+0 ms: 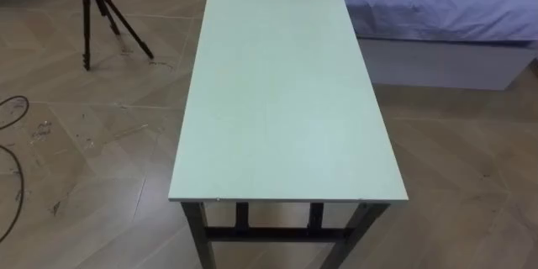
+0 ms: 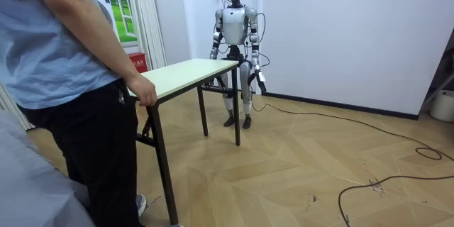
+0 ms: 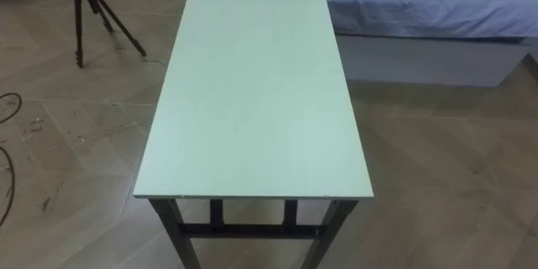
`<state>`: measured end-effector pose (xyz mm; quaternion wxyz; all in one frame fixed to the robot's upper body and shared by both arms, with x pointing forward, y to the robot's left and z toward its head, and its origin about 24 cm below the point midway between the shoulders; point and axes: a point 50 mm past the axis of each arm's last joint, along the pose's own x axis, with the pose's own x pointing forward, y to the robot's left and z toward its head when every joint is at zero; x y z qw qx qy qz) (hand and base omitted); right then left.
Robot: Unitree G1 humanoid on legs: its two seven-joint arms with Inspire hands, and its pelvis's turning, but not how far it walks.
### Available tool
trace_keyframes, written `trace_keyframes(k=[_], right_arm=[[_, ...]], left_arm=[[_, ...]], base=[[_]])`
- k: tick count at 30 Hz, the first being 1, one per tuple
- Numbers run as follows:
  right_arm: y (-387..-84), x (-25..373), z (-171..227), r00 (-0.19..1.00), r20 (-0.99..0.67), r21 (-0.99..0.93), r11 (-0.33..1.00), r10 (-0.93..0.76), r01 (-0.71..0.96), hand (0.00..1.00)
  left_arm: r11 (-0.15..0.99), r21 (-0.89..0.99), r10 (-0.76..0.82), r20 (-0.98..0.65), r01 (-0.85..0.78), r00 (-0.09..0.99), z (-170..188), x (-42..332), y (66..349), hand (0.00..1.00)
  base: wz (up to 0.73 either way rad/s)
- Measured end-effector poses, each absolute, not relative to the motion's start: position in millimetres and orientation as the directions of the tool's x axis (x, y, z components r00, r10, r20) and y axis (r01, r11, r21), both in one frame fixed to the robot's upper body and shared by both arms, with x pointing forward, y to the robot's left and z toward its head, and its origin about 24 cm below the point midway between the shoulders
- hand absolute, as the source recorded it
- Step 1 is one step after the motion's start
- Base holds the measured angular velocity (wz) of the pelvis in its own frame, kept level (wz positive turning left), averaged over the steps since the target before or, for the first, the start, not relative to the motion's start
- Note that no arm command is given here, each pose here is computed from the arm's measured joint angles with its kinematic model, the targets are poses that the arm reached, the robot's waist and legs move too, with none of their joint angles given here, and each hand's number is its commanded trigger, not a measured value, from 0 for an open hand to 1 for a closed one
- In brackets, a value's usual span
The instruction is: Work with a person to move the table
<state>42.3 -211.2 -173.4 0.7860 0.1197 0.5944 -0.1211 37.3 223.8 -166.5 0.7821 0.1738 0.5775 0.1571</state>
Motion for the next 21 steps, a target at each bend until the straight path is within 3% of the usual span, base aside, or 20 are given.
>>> trace_keyframes(k=[16,21], right_arm=[[-210.1,41.2,-173.6,0.266,-0.964,0.078,0.929,-0.023,0.361,0.00],[-210.1,41.4,-173.3,0.272,-0.962,0.081,0.928,-0.023,0.364,0.00]], left_arm=[[0.903,0.411,0.429,-0.869,-0.124,0.246,-167.1,31.3,226.5,0.00],[0.911,0.323,0.378,-0.902,-0.256,0.209,-168.7,28.0,225.1,0.00]], base=[[0.00],[0.00]])
